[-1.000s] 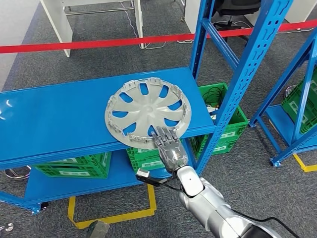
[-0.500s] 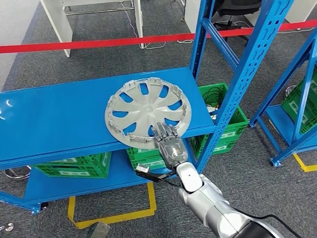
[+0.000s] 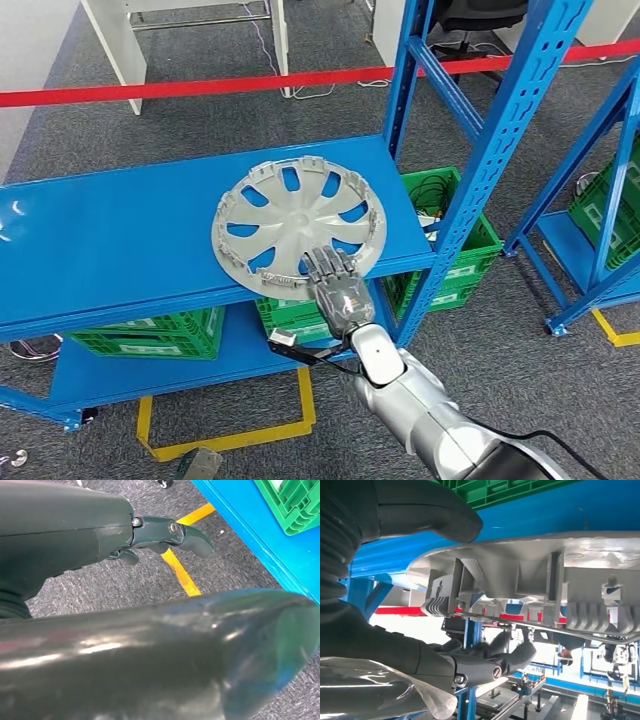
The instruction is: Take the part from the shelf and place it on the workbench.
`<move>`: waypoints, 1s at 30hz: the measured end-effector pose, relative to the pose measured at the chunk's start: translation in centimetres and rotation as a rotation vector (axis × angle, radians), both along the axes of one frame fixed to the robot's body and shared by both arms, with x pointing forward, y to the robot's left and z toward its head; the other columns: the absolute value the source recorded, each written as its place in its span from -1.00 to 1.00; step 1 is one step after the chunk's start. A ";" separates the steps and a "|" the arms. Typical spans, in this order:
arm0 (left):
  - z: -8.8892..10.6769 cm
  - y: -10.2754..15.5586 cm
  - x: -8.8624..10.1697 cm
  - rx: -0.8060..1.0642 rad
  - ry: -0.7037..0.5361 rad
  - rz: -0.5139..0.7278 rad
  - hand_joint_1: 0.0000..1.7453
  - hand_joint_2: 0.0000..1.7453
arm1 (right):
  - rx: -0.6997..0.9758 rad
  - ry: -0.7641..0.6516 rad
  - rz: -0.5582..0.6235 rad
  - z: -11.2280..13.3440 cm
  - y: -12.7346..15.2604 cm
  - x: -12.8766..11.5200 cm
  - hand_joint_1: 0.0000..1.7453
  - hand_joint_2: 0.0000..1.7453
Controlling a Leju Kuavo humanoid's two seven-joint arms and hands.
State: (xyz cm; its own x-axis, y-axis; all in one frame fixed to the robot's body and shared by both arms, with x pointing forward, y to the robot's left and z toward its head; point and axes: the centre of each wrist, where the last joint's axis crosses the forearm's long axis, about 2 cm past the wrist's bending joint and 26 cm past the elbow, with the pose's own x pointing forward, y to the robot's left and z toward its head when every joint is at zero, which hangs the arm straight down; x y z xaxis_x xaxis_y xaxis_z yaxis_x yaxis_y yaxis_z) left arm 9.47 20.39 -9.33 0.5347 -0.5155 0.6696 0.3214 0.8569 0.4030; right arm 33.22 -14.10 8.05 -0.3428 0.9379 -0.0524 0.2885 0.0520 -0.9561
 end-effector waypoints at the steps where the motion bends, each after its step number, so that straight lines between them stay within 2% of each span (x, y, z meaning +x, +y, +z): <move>1: 0.0 0.0 0.0 0.000 0.000 0.000 -1.00 -1.00 | 0.001 0.002 0.000 0.0 0.0 0.0 1.00 1.00; 20: 0.3 -1.1 0.6 -0.035 -0.020 -0.014 -1.00 -1.00 | 0.001 0.041 -0.034 -0.7 0.0 0.0 1.00 1.00; 28: 0.3 -1.3 0.6 -0.090 -0.014 0.000 -1.00 -1.00 | 0.030 -0.010 0.032 -0.1 0.7 -0.9 1.00 1.00; 30: 0.3 -1.3 0.6 -0.094 -0.025 0.005 -1.00 0.00 | 0.064 -0.061 0.066 0.9 1.3 -1.4 1.00 1.00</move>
State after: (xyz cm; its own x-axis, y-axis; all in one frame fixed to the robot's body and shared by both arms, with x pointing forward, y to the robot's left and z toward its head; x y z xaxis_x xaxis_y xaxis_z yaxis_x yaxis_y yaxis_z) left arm 10.07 19.08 -9.01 0.5195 -0.4473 0.7281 0.3082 0.8928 0.3286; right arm 31.84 -12.84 8.95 -0.4023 0.9154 -0.0155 0.3397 0.1336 -0.9310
